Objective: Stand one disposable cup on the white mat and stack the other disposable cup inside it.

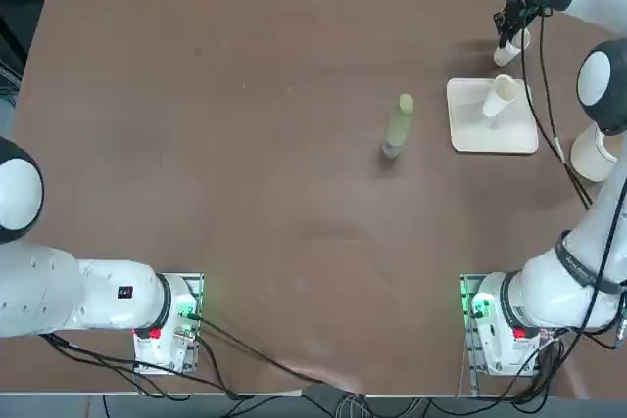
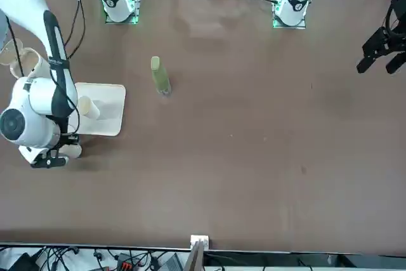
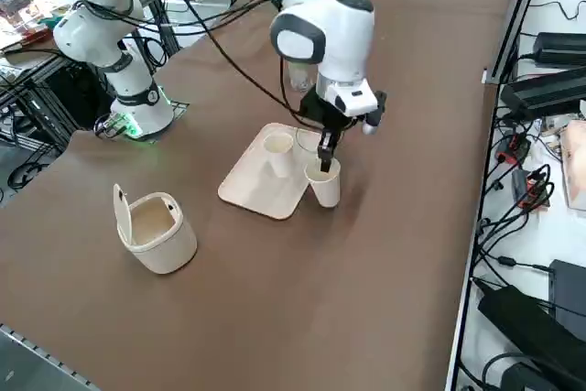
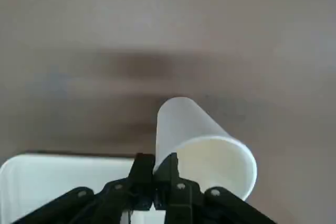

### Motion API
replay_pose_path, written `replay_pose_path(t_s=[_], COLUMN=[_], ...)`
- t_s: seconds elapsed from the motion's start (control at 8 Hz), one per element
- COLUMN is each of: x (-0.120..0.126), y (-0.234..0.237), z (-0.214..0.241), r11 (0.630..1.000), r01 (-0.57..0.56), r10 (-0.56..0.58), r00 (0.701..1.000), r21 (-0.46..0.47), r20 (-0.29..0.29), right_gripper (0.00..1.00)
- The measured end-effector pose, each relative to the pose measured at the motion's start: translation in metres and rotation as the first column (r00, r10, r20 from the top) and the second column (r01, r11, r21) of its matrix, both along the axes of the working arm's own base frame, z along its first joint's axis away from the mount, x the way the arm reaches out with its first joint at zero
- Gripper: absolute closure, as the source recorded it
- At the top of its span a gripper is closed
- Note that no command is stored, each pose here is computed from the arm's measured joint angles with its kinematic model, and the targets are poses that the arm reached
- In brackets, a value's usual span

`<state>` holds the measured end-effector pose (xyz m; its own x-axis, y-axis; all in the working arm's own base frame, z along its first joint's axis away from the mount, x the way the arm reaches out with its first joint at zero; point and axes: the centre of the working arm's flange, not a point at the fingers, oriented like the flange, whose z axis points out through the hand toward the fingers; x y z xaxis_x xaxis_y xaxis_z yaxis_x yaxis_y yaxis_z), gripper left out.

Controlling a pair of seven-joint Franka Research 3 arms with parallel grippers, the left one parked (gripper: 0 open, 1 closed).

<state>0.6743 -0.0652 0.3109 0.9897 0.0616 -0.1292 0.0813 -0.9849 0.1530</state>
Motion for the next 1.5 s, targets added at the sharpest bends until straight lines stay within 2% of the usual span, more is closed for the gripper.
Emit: replay_pose_path(t_s=[0.38, 0.5, 0.88, 1.5], x=[-0.032, -0.045, -0.072, -0.082], y=[0.007, 0.012, 0.018, 0.035], z=[0.093, 0.108, 0.09, 0.067], r11=[0.999, 0.997, 0.995, 0.994], r01=[0.042, 0.056, 0.064, 0.052], r10=[-0.04, -0.049, -0.05, -0.03], r00=[0.996, 0.993, 0.983, 0.974], r21=[0.028, 0.055, 0.073, 0.092], r20=[-0.084, -0.111, -0.179, -0.225], right_gripper=[0.98, 0.98, 0.98, 0.98])
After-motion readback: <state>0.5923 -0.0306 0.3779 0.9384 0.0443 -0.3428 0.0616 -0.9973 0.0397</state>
